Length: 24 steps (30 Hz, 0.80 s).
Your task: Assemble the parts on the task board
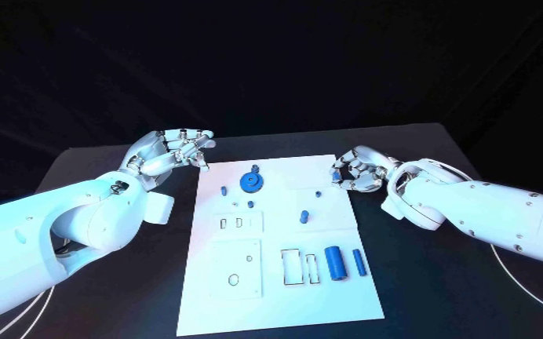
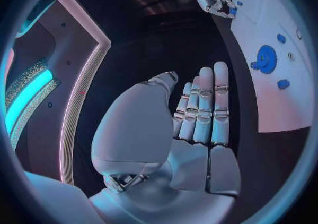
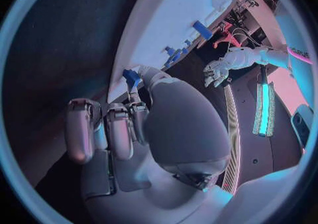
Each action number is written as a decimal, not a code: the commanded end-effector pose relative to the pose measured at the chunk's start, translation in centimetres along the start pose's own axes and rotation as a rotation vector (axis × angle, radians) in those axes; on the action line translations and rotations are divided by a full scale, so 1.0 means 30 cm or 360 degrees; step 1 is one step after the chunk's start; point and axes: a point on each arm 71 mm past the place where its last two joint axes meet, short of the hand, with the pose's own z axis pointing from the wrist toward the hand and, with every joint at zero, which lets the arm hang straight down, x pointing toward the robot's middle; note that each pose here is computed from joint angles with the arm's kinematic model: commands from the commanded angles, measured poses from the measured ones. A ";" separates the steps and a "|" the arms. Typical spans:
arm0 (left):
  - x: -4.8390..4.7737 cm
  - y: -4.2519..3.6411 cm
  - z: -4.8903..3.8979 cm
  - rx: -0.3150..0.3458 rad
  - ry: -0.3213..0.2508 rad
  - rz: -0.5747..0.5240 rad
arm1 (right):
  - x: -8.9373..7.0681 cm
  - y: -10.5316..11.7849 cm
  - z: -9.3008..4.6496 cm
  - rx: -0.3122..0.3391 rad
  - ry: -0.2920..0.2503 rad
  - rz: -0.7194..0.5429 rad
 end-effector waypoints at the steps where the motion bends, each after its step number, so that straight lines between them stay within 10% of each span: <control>1: 0.006 -0.005 0.001 0.0020 0.0035 -0.0005 | 0.003 -0.004 -0.001 0.0005 -0.0004 0.0000; 24: 0.005 -0.005 0.000 0.0016 0.0035 -0.0005 | -0.004 -0.008 -0.003 0.0002 -0.0028 0.0010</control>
